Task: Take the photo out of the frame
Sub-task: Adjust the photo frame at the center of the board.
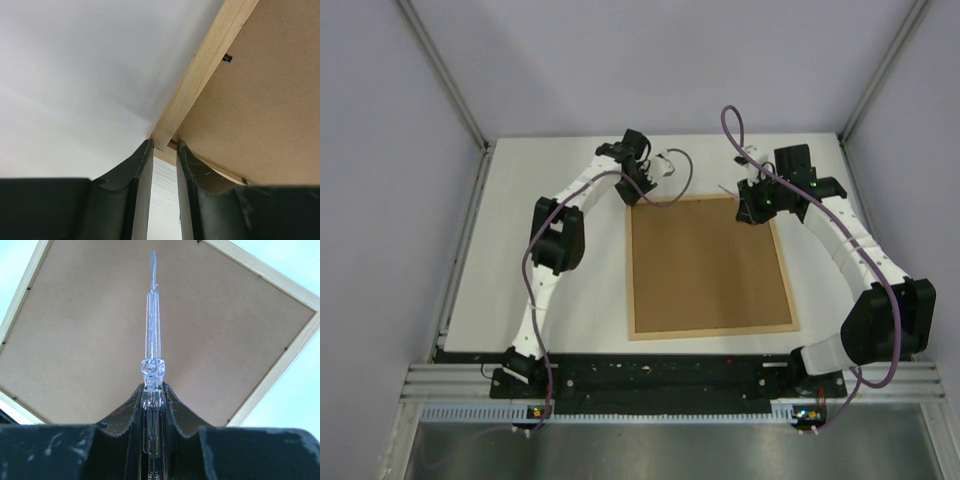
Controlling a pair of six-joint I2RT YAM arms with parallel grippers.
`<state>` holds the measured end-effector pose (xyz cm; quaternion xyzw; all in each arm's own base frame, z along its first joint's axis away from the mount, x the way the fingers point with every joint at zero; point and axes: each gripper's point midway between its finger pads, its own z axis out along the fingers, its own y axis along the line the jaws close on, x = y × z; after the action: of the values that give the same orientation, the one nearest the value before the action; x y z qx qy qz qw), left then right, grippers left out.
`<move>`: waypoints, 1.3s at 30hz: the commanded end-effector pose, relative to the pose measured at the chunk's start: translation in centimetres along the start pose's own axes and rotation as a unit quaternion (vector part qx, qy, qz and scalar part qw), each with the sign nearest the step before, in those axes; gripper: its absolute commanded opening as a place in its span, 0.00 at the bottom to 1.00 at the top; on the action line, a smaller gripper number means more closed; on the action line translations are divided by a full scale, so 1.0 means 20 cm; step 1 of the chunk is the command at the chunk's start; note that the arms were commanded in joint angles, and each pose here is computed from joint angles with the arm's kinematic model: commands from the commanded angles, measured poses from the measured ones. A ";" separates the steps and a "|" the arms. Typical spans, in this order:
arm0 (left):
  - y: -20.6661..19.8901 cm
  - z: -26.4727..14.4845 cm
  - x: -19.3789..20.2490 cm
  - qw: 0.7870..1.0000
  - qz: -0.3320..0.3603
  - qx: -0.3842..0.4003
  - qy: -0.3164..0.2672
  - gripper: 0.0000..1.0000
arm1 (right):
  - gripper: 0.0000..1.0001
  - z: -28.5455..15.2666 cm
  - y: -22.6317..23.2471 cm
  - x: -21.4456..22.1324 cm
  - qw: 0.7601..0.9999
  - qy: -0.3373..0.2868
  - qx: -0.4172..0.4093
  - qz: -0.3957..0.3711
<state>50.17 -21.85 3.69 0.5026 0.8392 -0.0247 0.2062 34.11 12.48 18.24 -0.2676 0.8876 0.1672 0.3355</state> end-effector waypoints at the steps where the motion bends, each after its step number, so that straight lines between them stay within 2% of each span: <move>1: -0.22 0.11 0.42 0.983 -0.069 0.078 0.149 0.27 | 0.00 -0.07 0.01 -0.11 0.999 -0.039 -0.002 -0.002; 4: -0.21 0.09 0.45 0.974 -0.146 0.049 0.165 0.26 | 0.00 -0.03 0.01 -0.11 0.999 -0.031 -0.012 0.010; 8: -0.27 0.01 0.45 0.966 -0.179 0.063 0.175 0.27 | 0.00 0.01 0.01 -0.10 0.999 -0.018 -0.024 0.019; 14: -0.06 -0.13 0.22 0.995 -0.088 -0.014 0.034 0.38 | 0.00 0.00 0.03 -0.10 0.999 -0.021 -0.029 0.018; 16: -0.05 -0.14 0.16 0.998 -0.064 -0.004 0.017 0.40 | 0.00 0.00 0.03 -0.10 0.999 -0.021 -0.027 0.019; 20: -0.03 -0.14 0.08 0.999 -0.019 0.027 0.008 0.41 | 0.00 -0.01 0.02 -0.09 0.999 -0.020 -0.025 0.020; 27: -0.14 -0.04 0.07 0.995 0.048 0.091 0.014 0.42 | 0.00 0.00 0.02 -0.09 0.999 -0.018 -0.022 0.020; 35: -0.20 0.00 0.08 0.992 0.062 0.112 0.022 0.44 | 0.00 0.00 0.02 -0.08 0.999 -0.017 -0.023 0.019; 39: -0.20 0.06 0.13 0.991 0.054 0.110 0.044 0.40 | 0.00 0.01 0.02 -0.08 0.999 -0.017 -0.024 0.020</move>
<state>47.24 -22.15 3.52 0.5630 0.8085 -0.0746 0.1543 34.07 13.43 17.35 -0.2556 0.8937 0.1973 0.3114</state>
